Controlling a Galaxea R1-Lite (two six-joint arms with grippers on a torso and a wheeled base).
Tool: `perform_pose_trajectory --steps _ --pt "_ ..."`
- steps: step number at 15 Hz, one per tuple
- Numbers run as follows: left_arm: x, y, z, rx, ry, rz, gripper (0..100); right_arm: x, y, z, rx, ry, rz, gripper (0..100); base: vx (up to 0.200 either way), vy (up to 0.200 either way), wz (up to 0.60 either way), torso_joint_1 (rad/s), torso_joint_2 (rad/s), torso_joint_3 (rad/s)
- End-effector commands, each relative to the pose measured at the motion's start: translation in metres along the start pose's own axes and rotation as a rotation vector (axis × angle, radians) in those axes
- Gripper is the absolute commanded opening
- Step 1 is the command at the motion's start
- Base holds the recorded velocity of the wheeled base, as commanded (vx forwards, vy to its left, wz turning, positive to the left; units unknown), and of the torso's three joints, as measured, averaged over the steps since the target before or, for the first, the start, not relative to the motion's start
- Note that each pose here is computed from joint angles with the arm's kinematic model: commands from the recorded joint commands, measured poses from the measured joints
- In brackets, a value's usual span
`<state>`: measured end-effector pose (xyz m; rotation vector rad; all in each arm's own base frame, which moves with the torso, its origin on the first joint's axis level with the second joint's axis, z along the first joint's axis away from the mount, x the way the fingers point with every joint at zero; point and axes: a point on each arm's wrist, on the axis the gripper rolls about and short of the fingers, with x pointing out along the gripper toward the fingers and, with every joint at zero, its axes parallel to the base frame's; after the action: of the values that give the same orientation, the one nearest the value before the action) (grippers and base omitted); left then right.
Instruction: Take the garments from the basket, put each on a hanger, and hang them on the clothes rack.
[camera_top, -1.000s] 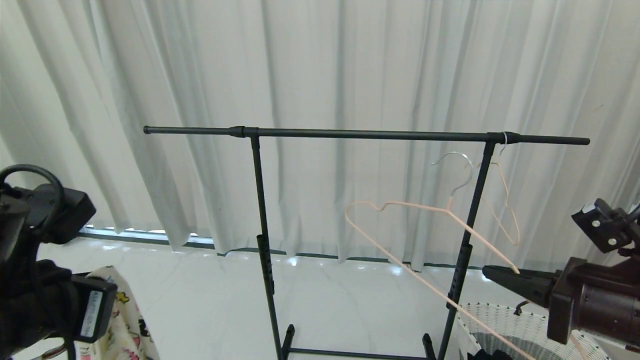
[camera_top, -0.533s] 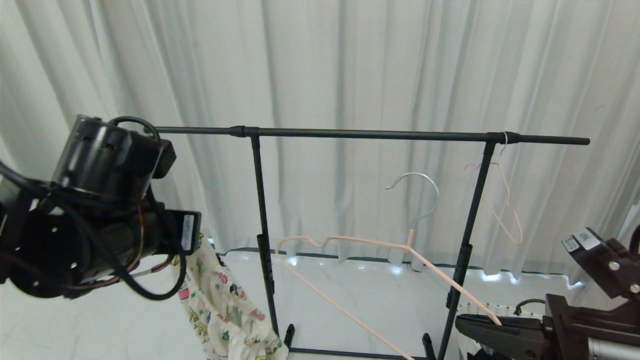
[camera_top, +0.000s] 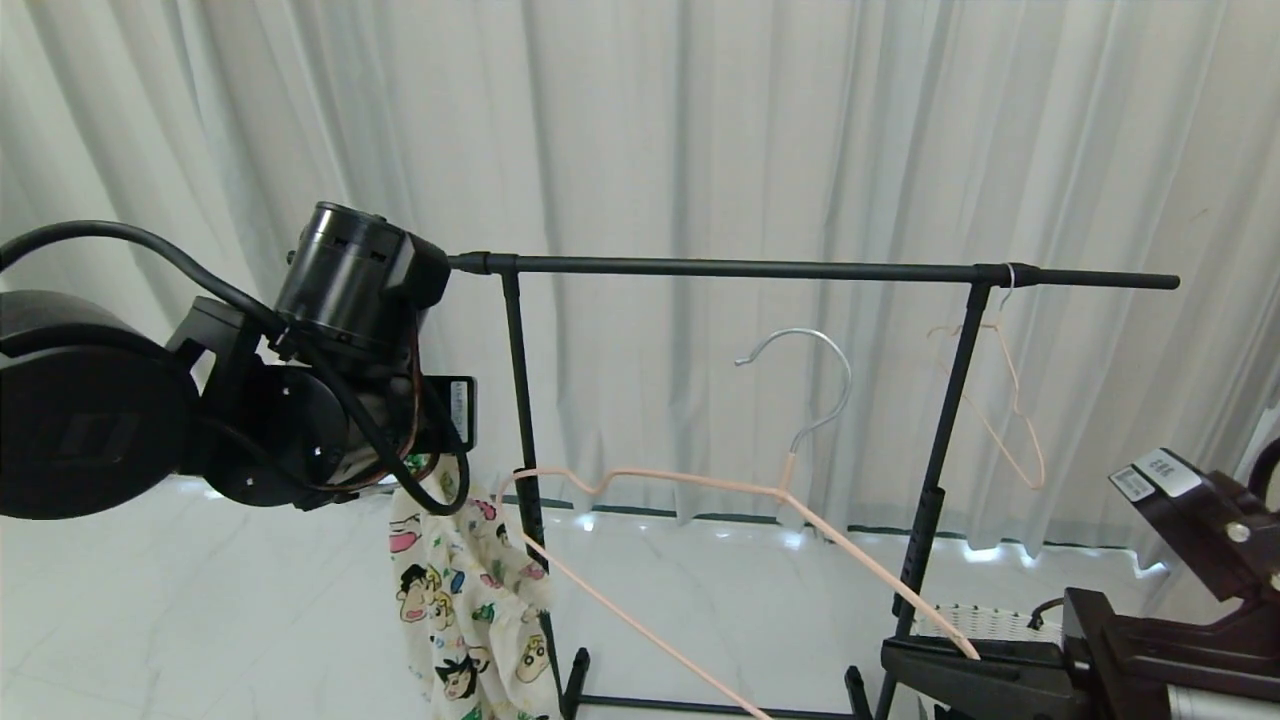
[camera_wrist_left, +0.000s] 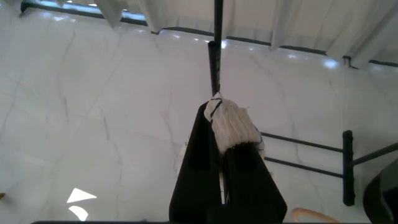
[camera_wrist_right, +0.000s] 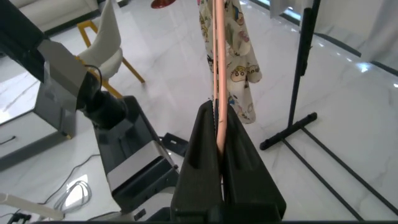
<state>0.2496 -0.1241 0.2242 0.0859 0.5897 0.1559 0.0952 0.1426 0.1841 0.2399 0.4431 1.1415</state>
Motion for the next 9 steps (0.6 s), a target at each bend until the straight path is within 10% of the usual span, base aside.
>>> perform_pose_trajectory --steps 1,9 --pt "-0.003 -0.008 -0.002 0.011 -0.001 -0.026 0 0.014 -0.003 0.002 0.003 0.015 -0.002 0 0.000 0.000 0.00 0.000 0.00 0.000" --pt "-0.005 -0.010 -0.002 -0.007 -0.006 -0.029 0 0.042 -0.002 0.009 -0.007 0.010 0.027 0 0.000 0.000 0.00 0.000 0.00 0.000"
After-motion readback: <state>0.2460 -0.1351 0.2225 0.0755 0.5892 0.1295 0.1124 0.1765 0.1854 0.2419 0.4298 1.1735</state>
